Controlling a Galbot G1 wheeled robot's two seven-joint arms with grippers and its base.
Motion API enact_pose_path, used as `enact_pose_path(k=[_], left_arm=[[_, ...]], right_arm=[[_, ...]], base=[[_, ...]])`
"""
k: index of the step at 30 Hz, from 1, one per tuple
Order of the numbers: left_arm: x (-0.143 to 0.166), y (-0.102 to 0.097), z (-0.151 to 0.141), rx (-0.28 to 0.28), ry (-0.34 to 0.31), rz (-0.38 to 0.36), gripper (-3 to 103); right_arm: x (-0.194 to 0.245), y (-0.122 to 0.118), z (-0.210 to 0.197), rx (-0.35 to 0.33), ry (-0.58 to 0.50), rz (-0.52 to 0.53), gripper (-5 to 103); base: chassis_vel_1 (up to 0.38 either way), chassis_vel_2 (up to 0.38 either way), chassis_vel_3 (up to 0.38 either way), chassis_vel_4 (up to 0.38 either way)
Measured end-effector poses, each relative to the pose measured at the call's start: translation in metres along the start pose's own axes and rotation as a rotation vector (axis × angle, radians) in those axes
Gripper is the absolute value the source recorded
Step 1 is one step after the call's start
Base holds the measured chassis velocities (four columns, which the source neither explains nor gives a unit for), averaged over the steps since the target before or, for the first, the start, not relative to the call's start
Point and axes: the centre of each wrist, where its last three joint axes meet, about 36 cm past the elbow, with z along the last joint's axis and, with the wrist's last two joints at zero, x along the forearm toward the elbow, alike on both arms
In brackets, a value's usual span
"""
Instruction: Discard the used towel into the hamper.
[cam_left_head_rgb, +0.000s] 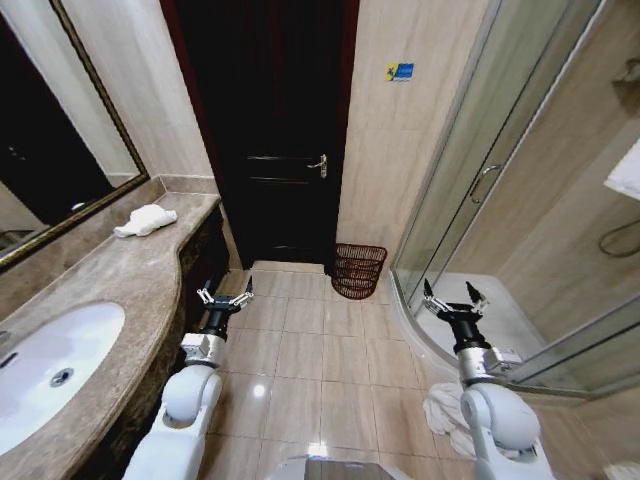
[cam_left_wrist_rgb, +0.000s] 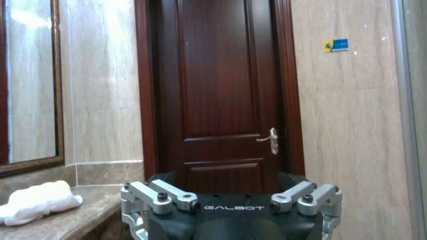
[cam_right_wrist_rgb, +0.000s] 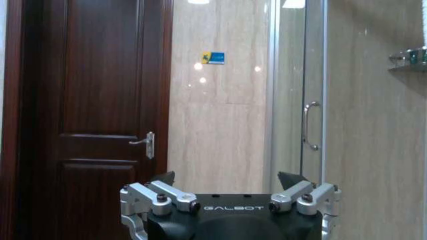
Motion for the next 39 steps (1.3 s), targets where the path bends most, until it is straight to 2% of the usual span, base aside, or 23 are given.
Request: enact_pose_path(k=[25,39], left_arm=[[0.002,0.000,0.006,0.005,-0.012,-0.012,100],[0.004,0.000,0.009,0.004,-0.010,-0.016,100]], right_arm=[[0.001,0.003,0.004,-0.011,0.000,-0.008,100],[0.000,0.004,0.010,-0.016,0.003,-0.012,100]], base=[[-0.040,0.048,0.056,-0.039],[-0.059,0.142,0.131,-0.058]])
